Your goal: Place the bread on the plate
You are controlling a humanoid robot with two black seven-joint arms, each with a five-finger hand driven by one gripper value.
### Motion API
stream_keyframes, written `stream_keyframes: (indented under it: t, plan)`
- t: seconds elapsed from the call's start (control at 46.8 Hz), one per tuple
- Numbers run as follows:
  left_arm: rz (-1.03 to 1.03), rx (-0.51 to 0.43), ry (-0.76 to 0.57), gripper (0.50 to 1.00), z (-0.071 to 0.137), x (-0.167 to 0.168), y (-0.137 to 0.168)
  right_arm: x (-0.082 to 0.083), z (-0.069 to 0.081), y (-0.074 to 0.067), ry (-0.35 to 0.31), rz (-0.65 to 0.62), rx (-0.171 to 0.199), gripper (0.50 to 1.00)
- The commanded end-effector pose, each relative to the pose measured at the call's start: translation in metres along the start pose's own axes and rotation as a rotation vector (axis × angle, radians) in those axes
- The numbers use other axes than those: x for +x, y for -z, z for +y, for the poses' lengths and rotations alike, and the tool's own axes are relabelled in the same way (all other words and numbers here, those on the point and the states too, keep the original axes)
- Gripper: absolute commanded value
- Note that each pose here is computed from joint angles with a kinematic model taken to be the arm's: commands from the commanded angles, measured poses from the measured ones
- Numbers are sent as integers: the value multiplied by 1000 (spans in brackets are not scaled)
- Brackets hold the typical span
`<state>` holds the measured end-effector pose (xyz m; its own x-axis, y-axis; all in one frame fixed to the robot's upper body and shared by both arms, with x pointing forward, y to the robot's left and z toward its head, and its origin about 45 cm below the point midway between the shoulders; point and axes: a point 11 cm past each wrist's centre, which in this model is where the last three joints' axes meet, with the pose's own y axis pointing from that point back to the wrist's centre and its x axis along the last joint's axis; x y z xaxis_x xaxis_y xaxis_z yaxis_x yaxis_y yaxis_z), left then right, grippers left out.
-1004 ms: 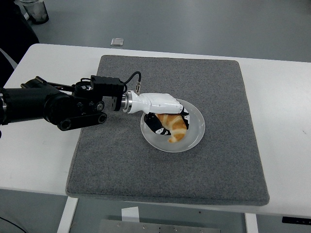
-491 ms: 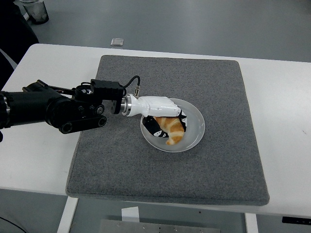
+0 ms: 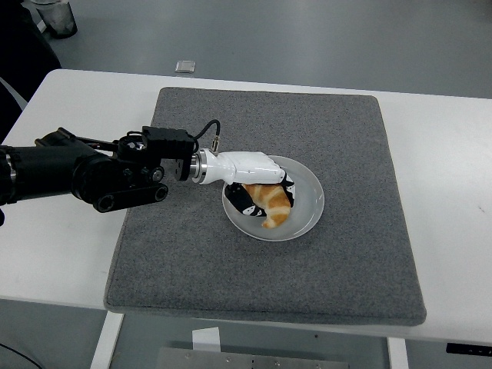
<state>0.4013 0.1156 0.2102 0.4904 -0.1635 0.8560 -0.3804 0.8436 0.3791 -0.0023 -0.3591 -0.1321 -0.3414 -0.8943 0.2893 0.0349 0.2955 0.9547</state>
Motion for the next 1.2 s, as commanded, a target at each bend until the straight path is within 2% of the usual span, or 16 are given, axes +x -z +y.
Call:
stream_keyframes:
  t: [0.0, 0.15, 0.171, 0.214, 0.235, 0.299, 0.363, 0.491, 0.556, 1.175]
  plan:
    - [2, 1, -1, 500, 0, 0, 0, 0, 0, 0, 0, 0, 0, 952]
    - [11, 2, -13, 500, 0, 2, 0, 0, 0, 0, 0, 0, 0, 954]
    - [9, 4, -15, 516, 0, 2, 0, 0, 0, 0, 0, -1, 0, 952]
    - [8, 3, -20, 663, 0, 3, 0, 0, 0, 0, 1, -1, 0, 952]
    - [9, 2, -23, 702, 0, 3, 0, 0, 0, 0, 0, 0, -1, 952]
    - [9, 3, -23, 726, 0, 3, 0, 0, 0, 0, 1, -1, 0, 952]
    - [11, 2, -25, 778, -1, 3, -1, 0, 0, 0, 1, 0, 0, 952]
    - [20, 3, -35, 943, -1, 5, -1, 0, 0, 0, 1, -1, 0, 952]
    - [24, 3, -46, 988, -1, 6, -1, 0, 0, 0, 0, 0, 0, 952]
    - [68, 2, -108, 992, 1, 25, -2, 0, 0, 0, 0, 0, 0, 952]
